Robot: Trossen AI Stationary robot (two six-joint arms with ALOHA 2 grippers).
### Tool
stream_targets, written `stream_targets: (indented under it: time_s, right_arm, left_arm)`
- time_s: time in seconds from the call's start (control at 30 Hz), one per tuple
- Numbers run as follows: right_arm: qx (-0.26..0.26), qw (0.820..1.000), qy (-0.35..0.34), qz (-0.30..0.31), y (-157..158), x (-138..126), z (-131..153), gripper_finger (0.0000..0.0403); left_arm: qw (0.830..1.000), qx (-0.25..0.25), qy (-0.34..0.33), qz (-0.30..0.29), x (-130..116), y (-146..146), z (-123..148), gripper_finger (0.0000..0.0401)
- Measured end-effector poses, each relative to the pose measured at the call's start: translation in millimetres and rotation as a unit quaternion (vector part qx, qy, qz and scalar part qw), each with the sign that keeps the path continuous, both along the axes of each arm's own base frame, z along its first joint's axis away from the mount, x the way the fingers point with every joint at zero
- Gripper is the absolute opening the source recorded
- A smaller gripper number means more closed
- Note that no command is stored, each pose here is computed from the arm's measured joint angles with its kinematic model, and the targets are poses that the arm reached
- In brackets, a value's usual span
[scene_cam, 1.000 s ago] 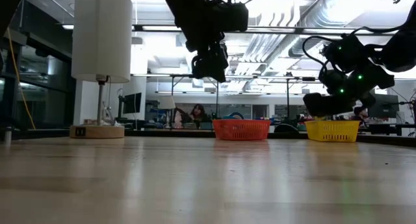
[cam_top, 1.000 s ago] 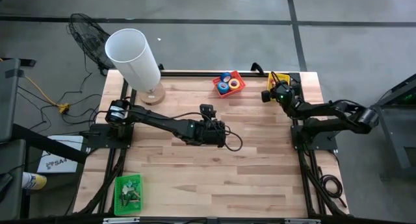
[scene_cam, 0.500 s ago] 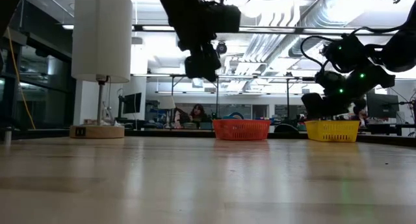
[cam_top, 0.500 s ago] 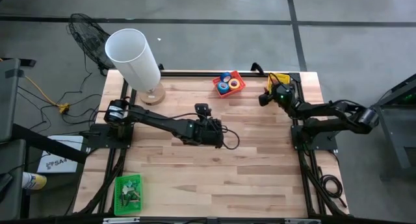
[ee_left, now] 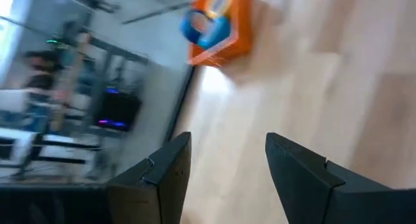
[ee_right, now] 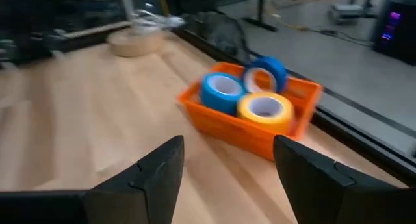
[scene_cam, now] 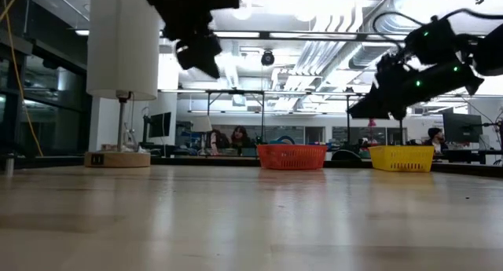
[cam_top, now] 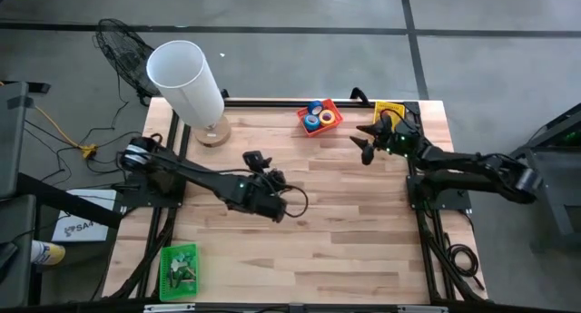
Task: Pick and place Stapler, Stapler remover, tape
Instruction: Return to Home Position
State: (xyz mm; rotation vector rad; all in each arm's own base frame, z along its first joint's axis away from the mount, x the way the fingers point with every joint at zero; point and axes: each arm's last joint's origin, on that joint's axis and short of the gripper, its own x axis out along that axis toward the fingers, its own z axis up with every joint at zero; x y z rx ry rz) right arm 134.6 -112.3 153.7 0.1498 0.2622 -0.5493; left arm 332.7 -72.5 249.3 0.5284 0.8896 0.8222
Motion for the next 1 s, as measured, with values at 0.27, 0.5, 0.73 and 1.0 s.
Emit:
stream_targets:
  time_s: [0.27,0.5,0.73,1.0]
  right_arm:
    - [-0.025,0.996,-0.043,0.072,17.6,1.6,17.5,0.0226]
    - [0.006,0.990,-0.009,0.140,33.1,-3.0,13.7,0.0228]
    - [-0.015,0.984,-0.018,0.175,45.4,-11.5,21.9,0.0227]
    - [-0.055,0.972,-0.046,0.224,58.1,-23.9,32.2,0.0224]
  left_arm:
    - [0.953,-0.106,-0.063,-0.278,22.2,11.0,-31.8,0.0193]
    - [0.930,-0.108,-0.128,-0.326,-9.8,61.0,-49.5,0.0193]
    - [0.906,-0.082,-0.230,-0.344,-81.8,86.7,-74.2,0.0193]
    - [0.857,-0.027,-0.345,-0.382,-162.8,93.0,-91.6,0.0193]
